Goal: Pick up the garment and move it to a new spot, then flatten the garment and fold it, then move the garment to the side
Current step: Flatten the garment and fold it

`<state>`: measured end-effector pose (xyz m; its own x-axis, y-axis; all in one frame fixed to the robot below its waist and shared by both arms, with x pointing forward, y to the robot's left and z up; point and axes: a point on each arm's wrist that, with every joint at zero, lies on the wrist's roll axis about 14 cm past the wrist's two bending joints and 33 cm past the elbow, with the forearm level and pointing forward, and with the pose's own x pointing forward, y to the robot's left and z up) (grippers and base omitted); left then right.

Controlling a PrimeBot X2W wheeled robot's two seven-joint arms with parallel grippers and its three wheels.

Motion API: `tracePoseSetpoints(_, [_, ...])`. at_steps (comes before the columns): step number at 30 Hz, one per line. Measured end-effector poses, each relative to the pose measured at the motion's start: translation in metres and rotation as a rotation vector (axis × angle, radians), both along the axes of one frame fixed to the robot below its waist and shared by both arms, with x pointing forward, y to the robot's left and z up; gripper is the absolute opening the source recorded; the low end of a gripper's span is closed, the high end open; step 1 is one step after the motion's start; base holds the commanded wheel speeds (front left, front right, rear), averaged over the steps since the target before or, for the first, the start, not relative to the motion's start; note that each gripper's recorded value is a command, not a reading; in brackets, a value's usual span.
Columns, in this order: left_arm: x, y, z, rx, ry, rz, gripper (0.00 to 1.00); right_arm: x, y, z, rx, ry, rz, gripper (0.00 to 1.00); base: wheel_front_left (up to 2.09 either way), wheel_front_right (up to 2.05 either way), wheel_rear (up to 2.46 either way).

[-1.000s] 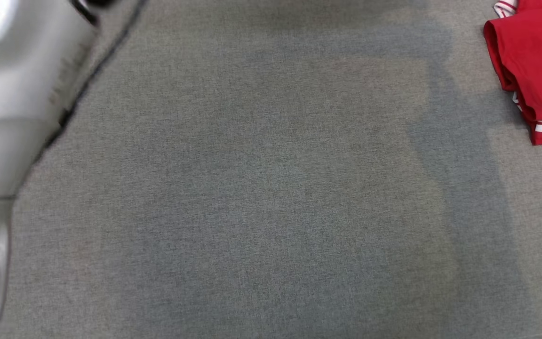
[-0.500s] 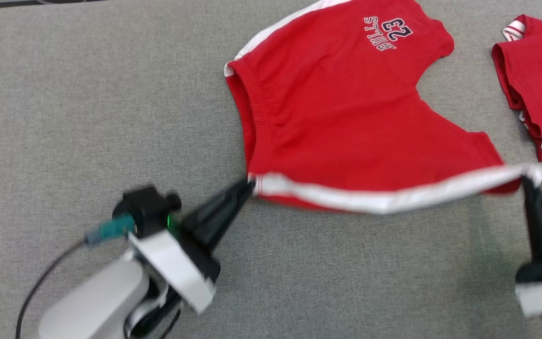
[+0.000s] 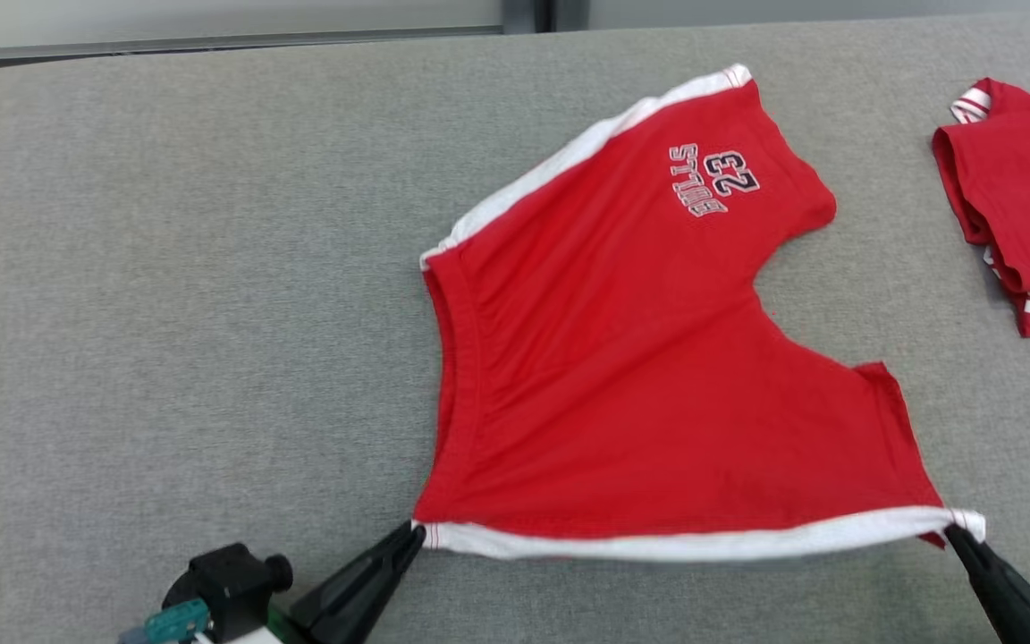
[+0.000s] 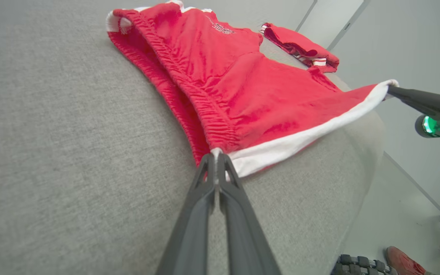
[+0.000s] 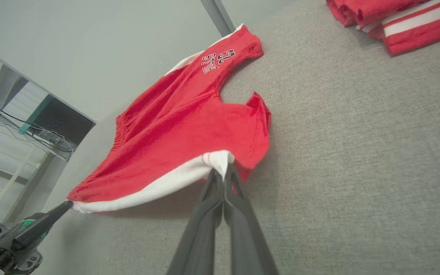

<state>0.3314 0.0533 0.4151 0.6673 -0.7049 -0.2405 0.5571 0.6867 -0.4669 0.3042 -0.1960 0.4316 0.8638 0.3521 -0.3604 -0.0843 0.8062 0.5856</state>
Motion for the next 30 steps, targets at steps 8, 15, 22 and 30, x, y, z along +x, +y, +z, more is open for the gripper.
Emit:
tracePoseSetpoints(8, [-0.007, 0.007, 0.026, -0.050, 0.015, 0.048, 0.00, -0.003, -0.004, 0.019, 0.027, 0.019, 0.047, 0.00, 0.00, 0.00, 0.00])
tracePoseSetpoints(15, [0.022, -0.004, 0.046, -0.175, 0.060, 0.068, 0.00, 0.039, -0.010, 0.036, 0.023, -0.005, 0.097, 0.00, 0.00, 0.00, 0.00])
tracePoseSetpoints(22, [0.067, -0.014, 0.054, -0.277, 0.149, 0.058, 0.00, 0.101, -0.003, 0.049, 0.031, -0.032, 0.177, 0.00, 0.00, 0.00, 0.00])
tracePoseSetpoints(30, [0.114, -0.001, 0.035, -0.349, 0.290, 0.117, 0.00, 0.173, -0.001, 0.053, 0.065, -0.016, 0.222, 0.00, 0.00, 0.00, 0.00])
